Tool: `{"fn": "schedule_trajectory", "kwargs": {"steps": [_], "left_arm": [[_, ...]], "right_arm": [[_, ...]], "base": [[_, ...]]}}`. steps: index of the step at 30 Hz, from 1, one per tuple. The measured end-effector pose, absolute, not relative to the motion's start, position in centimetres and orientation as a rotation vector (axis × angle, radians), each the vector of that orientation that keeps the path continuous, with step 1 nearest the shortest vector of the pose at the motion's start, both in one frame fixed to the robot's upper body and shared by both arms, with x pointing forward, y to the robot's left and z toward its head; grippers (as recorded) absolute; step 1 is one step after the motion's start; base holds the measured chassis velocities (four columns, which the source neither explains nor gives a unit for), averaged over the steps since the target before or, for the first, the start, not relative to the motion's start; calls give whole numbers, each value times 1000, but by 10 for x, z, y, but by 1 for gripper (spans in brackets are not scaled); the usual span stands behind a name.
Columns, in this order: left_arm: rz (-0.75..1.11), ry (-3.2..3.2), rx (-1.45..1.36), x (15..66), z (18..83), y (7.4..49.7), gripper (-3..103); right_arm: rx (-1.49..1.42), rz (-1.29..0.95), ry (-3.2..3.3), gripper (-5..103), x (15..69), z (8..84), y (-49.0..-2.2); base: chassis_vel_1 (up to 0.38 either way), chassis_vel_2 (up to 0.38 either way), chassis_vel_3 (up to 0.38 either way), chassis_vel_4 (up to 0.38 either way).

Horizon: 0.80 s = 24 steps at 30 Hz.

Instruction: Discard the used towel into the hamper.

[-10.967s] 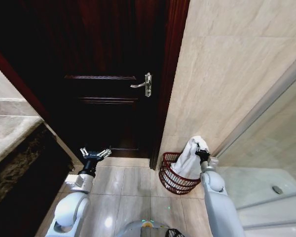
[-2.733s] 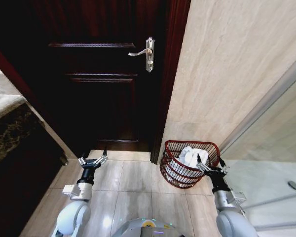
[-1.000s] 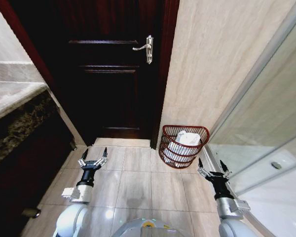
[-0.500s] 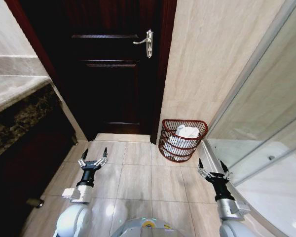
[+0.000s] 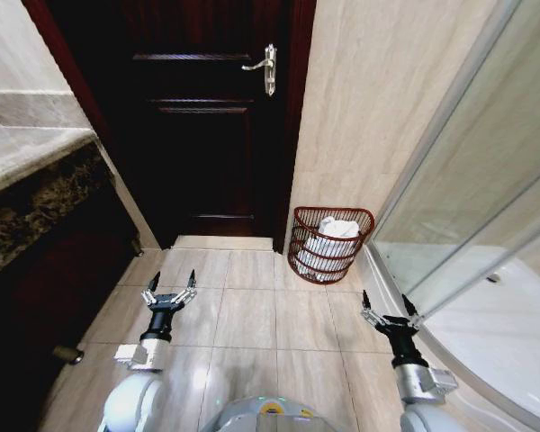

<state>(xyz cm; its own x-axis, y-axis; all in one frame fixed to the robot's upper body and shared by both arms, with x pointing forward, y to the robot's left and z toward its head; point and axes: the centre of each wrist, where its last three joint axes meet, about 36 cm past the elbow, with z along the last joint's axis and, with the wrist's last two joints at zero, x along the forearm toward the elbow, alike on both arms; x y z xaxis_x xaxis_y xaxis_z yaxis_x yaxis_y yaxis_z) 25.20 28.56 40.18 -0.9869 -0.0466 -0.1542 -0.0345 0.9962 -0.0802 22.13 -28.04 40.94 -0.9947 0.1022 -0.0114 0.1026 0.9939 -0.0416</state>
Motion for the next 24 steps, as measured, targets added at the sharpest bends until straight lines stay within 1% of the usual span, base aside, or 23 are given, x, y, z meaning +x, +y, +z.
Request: {"fn": "schedule_trajectory", "kwargs": {"steps": [21,24], "left_arm": [[-121,2978,-75,251,399,287,100],[-93,2981,-79,252,397,287,100]], "right_arm": [[178,-65,3116,100,219,407,-280],[198,-61,3113,100,219,406,-280]], "base": [[69,-88,-85,65],[11,-12,-15,18]]}}
